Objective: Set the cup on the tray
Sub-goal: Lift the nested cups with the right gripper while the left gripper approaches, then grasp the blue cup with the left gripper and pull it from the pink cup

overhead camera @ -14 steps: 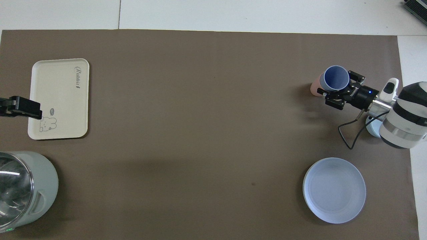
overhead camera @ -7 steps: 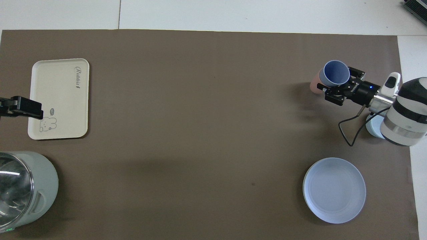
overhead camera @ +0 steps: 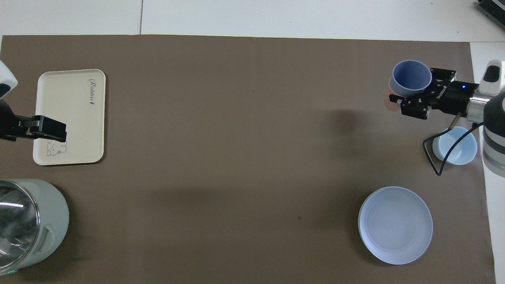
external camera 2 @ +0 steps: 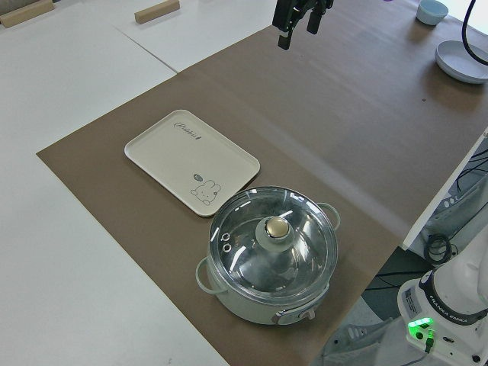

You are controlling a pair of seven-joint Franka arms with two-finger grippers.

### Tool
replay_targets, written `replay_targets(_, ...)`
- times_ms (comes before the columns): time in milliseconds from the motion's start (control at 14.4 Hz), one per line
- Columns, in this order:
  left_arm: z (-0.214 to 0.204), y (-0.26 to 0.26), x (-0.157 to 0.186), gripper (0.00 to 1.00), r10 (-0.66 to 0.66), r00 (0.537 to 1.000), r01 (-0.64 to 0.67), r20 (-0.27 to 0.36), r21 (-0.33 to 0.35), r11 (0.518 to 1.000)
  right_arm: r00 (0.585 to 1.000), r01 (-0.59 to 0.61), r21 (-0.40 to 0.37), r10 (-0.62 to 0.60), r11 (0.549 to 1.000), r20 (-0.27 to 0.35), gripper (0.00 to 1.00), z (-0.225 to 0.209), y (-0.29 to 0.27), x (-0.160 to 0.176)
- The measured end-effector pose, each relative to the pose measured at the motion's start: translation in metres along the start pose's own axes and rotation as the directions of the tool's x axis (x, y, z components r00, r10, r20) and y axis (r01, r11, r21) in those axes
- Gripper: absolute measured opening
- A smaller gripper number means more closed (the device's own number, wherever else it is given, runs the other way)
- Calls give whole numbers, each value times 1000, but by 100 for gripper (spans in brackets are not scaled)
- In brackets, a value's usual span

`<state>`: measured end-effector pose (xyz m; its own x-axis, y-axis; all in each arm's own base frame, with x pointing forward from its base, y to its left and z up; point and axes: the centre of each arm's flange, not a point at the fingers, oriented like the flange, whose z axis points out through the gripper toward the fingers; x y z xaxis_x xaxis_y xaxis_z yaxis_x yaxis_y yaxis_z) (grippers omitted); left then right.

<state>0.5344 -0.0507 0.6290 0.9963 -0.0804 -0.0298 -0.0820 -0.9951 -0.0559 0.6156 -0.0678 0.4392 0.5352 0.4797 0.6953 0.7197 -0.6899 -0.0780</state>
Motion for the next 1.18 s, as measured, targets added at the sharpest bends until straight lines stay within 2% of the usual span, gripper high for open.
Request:
replay_targets(347,-2,47,-3,100,58,998,-58,-3,-13,998,983,-4,-52,13,999,182,85,-5,-64,82)
replay_targets(416,-2,58,-4,100,39,999,-39,-1,-55,998,976,-1,-63,14,998,218,85,-2,-80,101)
replay_targets(555,-5,78,-4,97,-42,999,43,11,-205,978,960,8,-83,15,997,281,85,13,-117,133)
replay_targets(624,-5,86,-1,85,-102,995,102,13,-283,954,951,20,-93,9,995,310,85,24,-138,144)
replay_targets(694,-4,95,4,81,-170,985,163,14,-362,918,941,35,-101,1,994,338,85,36,-161,154)
replay_targets(902,6,140,14,79,-328,943,302,48,-536,789,916,64,-111,-15,992,402,85,65,-223,174)
replay_targets(1040,14,181,19,66,-407,910,369,81,-607,703,900,95,-112,-37,989,434,85,75,-254,181)
replay_targets(1110,20,204,21,66,-442,892,398,95,-629,668,894,106,-109,-47,988,445,85,79,-266,184)
replay_targets(1179,28,228,24,60,-470,876,422,109,-644,638,890,119,-109,-57,987,452,85,81,-278,187)
